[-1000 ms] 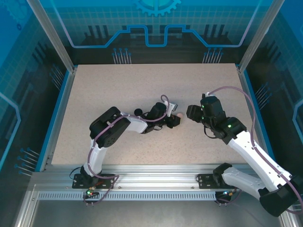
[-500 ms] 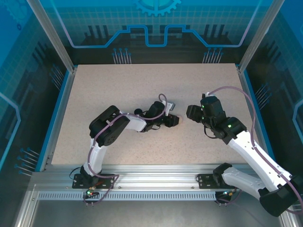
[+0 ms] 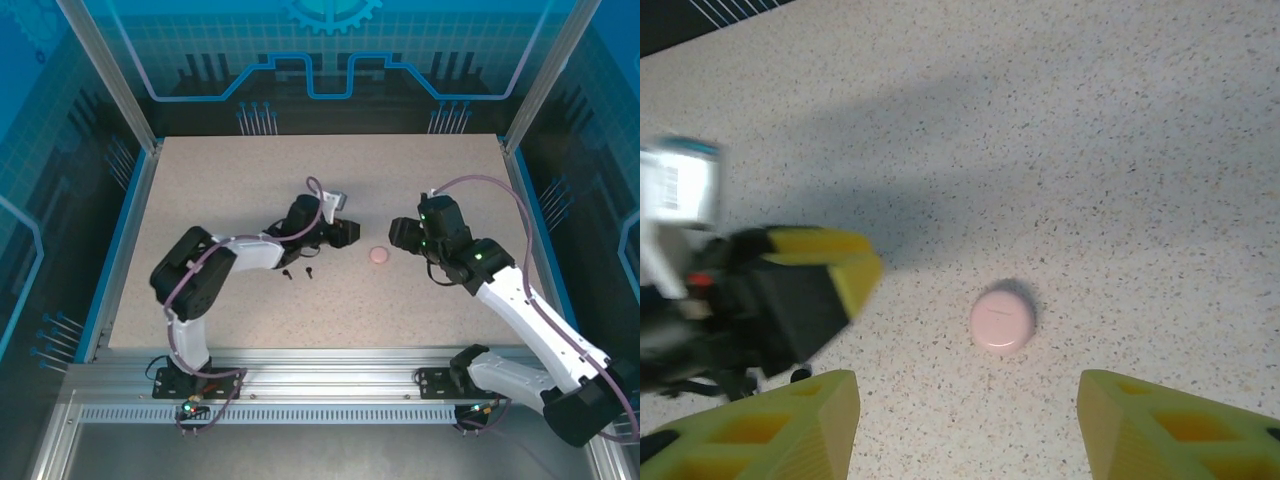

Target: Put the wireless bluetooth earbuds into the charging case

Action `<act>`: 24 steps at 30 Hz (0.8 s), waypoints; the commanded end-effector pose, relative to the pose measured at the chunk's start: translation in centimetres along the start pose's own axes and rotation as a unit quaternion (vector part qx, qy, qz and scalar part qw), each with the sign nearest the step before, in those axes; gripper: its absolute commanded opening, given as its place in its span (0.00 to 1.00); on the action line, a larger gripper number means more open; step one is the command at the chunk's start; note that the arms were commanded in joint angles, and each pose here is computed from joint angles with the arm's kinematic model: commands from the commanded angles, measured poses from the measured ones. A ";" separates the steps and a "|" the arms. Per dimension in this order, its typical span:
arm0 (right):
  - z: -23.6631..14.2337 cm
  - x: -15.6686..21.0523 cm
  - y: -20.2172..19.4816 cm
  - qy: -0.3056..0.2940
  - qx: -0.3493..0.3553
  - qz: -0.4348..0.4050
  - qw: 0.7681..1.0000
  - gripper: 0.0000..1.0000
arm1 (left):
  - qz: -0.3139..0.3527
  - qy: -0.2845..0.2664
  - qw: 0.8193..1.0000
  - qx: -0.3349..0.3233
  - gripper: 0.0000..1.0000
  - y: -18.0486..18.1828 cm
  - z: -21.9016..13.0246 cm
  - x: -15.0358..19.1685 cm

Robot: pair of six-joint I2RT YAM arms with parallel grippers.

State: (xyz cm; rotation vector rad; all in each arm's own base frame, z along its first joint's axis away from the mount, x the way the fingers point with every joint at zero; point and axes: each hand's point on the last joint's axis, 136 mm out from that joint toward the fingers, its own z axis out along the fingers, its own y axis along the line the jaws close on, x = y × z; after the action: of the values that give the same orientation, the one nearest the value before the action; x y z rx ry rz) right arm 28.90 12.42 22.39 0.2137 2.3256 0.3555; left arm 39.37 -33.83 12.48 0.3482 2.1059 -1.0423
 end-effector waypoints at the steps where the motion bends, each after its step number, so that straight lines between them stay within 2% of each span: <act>1: 0.7 -0.6 1.4 0.009 -0.015 -0.012 1.000 0.61 | 0.033 -0.053 0.998 0.022 0.44 -2.3 -3.5 -4.1; 9: 5.5 0.8 7.2 0.065 -0.031 -0.083 0.994 0.65 | 0.043 -0.156 0.987 -0.020 0.48 -1.4 -11.9 -9.3; 18: 12.4 4.2 15.1 0.139 -0.036 -0.191 0.971 0.70 | -0.002 -0.241 0.967 -0.085 0.59 2.0 -18.9 -10.7; 24: 17.3 6.5 18.1 0.169 -0.025 -0.238 0.956 0.70 | -0.028 -0.294 0.947 -0.125 0.68 4.3 -22.5 -11.1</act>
State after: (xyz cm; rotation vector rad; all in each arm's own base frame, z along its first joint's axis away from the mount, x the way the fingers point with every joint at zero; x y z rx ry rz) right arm 37.55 33.31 13.45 -0.3726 2.5688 0.2595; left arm 37.97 -14.85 25.62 -0.0599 1.7414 -0.8003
